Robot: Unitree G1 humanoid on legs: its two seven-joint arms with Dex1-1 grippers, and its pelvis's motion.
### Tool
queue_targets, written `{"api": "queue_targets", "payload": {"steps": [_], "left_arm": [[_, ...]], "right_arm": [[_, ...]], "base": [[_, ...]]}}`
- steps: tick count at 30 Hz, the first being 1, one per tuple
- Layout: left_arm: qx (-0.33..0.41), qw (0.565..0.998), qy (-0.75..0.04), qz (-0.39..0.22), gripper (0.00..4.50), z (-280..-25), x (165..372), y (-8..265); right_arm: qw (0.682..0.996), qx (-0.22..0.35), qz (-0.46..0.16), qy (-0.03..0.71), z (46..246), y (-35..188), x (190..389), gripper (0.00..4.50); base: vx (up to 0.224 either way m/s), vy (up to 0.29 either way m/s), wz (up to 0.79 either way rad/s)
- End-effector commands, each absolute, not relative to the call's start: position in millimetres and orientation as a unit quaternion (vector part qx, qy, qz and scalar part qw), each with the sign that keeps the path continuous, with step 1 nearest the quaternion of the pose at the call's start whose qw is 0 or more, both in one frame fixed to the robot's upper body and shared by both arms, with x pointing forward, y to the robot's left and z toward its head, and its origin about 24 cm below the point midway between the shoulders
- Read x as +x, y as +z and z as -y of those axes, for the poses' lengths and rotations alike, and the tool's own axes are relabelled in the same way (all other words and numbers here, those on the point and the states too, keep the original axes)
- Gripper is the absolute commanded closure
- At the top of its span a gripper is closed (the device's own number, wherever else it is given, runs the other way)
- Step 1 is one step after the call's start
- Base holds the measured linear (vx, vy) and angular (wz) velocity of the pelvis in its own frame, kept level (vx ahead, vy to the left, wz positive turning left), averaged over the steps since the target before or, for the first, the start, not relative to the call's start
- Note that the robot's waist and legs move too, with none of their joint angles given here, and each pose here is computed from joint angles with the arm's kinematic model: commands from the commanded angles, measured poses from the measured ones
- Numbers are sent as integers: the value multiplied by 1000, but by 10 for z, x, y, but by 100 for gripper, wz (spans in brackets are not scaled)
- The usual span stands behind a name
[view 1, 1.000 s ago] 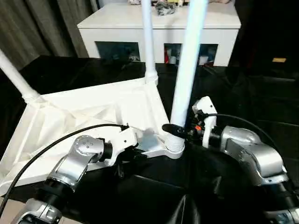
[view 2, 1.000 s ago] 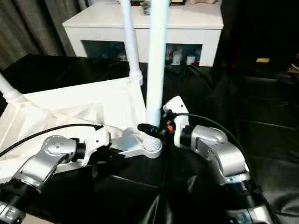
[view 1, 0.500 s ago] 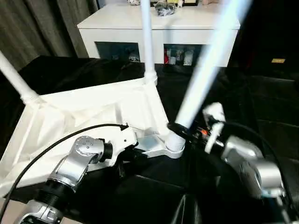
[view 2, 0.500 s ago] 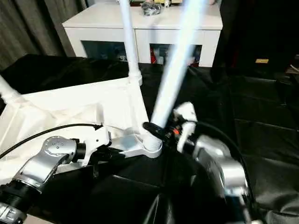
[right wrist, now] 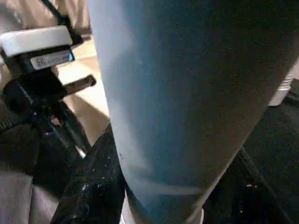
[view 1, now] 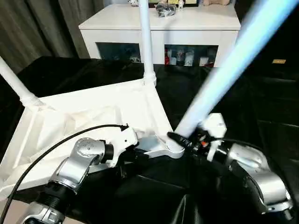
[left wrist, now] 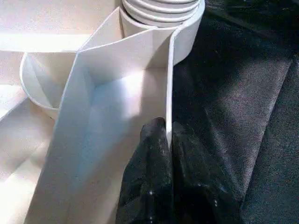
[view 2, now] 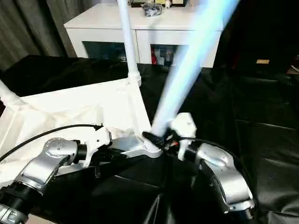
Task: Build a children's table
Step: Insert table leg to table base
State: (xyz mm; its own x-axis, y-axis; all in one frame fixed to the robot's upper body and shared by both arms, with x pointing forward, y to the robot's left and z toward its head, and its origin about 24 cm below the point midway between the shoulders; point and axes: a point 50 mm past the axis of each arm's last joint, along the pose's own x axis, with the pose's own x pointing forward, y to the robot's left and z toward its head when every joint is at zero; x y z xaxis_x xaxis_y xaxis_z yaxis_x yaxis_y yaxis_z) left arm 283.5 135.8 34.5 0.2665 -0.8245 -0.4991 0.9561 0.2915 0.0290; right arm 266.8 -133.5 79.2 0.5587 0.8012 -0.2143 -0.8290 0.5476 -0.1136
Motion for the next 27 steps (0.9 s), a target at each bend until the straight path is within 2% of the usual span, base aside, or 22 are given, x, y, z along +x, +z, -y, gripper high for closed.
{"api": "queue_targets", "payload": {"steps": [1, 3, 5, 13, 15, 24, 27], "left_arm": [[140, 825, -522, -167, 450, -1487, 2923, 457], [146, 820, -528, -169, 450, -1491, 2914, 455], [146, 820, -528, -169, 450, -1491, 2914, 455], [147, 816, -533, -169, 450, -1502, 2905, 465], [147, 815, -534, -170, 450, -1504, 2904, 467], [147, 818, -530, -169, 450, -1518, 2919, 475], [145, 818, -530, -170, 450, -1519, 2913, 471]], "right_arm": [[847, -103, -189, 487, 1326, 384, 2530, 266], [833, -103, -223, 496, 1311, 345, 2586, 266], [833, -103, -223, 496, 1311, 345, 2586, 266], [818, -74, -294, 488, 1317, 240, 2725, 266], [813, -51, -324, 481, 1331, 174, 2718, 267], [805, -65, -329, 489, 1312, 64, 2675, 267], [812, -59, -326, 481, 1310, 45, 2686, 267]], "base": [[0, 0, 0], [0, 0, 0], [0, 0, 0], [0, 0, 0], [0, 0, 0], [0, 0, 0], [0, 0, 0]]}}
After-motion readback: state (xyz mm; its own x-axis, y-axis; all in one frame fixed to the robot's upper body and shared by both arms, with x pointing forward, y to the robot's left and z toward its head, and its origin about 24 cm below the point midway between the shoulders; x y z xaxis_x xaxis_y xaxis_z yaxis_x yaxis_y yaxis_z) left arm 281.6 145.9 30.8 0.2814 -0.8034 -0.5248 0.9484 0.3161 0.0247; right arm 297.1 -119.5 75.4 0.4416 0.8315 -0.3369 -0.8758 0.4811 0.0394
